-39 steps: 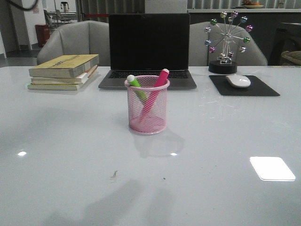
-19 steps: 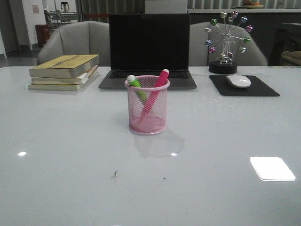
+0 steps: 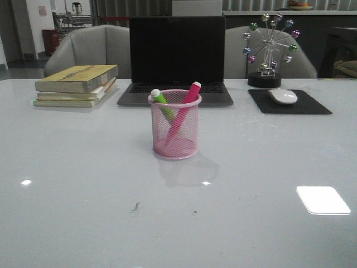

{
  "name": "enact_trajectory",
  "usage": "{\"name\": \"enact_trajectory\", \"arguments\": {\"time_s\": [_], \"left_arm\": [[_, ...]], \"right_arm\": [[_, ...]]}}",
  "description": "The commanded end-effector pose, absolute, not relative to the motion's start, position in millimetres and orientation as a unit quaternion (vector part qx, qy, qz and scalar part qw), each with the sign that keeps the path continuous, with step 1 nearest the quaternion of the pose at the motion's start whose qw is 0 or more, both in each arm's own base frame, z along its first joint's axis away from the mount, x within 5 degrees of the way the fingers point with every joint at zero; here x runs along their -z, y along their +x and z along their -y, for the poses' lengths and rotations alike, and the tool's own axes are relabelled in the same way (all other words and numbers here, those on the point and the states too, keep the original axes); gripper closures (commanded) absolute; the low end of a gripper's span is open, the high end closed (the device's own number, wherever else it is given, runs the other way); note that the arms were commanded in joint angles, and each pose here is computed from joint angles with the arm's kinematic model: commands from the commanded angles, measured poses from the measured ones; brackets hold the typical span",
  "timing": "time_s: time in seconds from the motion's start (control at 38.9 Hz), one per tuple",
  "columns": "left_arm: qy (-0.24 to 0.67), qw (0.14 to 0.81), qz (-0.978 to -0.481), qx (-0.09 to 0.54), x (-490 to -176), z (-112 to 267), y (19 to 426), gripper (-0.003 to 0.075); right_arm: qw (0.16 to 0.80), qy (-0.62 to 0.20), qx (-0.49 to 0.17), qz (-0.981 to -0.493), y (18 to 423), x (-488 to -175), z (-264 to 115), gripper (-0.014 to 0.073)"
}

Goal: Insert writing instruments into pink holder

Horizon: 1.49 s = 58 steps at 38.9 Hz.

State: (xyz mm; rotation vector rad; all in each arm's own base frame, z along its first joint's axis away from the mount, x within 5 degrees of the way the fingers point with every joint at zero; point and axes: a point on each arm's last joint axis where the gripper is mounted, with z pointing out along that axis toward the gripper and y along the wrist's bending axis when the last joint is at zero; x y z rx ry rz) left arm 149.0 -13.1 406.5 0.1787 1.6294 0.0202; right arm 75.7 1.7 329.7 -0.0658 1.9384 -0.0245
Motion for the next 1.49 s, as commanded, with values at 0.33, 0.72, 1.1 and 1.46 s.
{"name": "enact_trajectory", "arguments": {"time_s": [0.33, 0.72, 1.1, 1.46], "left_arm": [[0.064, 0.737, -0.673, 0.007, -372.0, 7.7, 67.5, 0.039], [0.062, 0.749, -0.66, 0.006, -373.0, 7.2, 62.2, 0.039], [0.062, 0.749, -0.66, 0.006, -373.0, 7.2, 62.2, 0.039], [0.062, 0.749, -0.66, 0.006, -373.0, 7.2, 62.2, 0.039]], "right_arm": [[0.607, -0.025, 0.019, -0.794, 77.9, -344.3, -0.5, 0.0218], [0.568, -0.025, 0.002, -0.823, 75.1, -335.8, -2.7, 0.0243], [0.573, -0.02, -0.01, -0.819, 75.5, -336.9, -4.0, 0.0569], [0.572, -0.02, -0.011, -0.82, 75.4, -336.6, -4.2, 0.0571]]}}
